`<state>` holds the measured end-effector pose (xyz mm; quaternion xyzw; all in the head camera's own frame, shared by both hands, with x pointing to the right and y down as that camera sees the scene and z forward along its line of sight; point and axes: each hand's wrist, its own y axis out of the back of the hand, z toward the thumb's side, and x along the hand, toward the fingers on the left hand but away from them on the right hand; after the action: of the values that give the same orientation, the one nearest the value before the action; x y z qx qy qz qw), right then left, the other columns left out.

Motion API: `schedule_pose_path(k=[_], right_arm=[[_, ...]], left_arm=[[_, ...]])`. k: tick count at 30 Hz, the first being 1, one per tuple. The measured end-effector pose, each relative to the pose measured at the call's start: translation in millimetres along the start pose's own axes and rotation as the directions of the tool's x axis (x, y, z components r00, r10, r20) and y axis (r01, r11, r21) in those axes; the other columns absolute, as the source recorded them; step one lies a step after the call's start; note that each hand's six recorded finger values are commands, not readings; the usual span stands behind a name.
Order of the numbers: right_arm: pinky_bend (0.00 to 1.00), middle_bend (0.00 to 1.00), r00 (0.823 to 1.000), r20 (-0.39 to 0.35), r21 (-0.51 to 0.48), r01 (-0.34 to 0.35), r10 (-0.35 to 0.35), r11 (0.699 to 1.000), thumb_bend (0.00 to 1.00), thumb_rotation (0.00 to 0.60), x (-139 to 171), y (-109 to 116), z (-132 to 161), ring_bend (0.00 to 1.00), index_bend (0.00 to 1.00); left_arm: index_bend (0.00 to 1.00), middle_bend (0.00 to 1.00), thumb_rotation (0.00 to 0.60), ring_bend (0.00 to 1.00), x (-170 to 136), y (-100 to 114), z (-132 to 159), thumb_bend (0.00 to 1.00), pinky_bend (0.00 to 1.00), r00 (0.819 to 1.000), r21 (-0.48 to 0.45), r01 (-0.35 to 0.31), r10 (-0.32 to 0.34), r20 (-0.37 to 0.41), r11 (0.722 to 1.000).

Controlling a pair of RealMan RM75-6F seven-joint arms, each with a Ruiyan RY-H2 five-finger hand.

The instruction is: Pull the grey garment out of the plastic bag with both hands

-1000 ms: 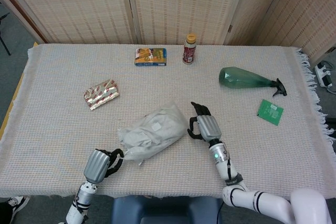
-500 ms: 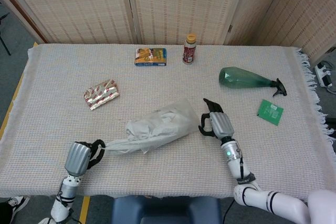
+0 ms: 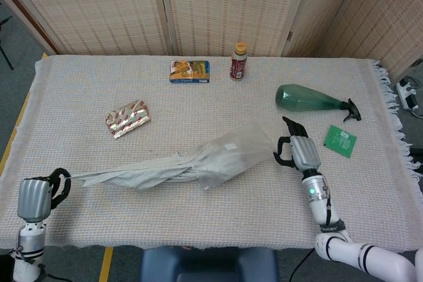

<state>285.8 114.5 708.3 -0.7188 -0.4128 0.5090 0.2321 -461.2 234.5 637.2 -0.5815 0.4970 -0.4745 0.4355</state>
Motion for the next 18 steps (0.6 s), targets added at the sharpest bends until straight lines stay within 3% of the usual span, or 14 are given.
schedule_pose_path(k=[6,14,18], right_arm=[[0.00,0.02,0.999,0.032,0.011,0.035,-0.035,0.999,0.36,0.600,13,25,-24,0.00,0.66],[0.00,0.03,0.998,0.061,0.021,0.034,-0.036,0.999,0.36,0.600,25,37,-41,0.00,0.66],[0.00,0.03,0.996,0.083,0.023,0.043,-0.045,0.999,0.36,0.600,31,45,-53,0.00,0.66]], left_arm=[[0.80,1.00,0.600,1.00,-17,21,-31,0.55,1.00,0.997,0.022,-0.014,0.016,-0.073,1.000],[0.81,1.00,0.599,1.00,-14,32,-32,0.55,1.00,0.997,0.040,-0.043,0.045,-0.060,0.998],[0.80,1.00,0.599,1.00,-8,40,-38,0.55,1.00,0.997,0.092,-0.055,0.060,-0.054,0.994]])
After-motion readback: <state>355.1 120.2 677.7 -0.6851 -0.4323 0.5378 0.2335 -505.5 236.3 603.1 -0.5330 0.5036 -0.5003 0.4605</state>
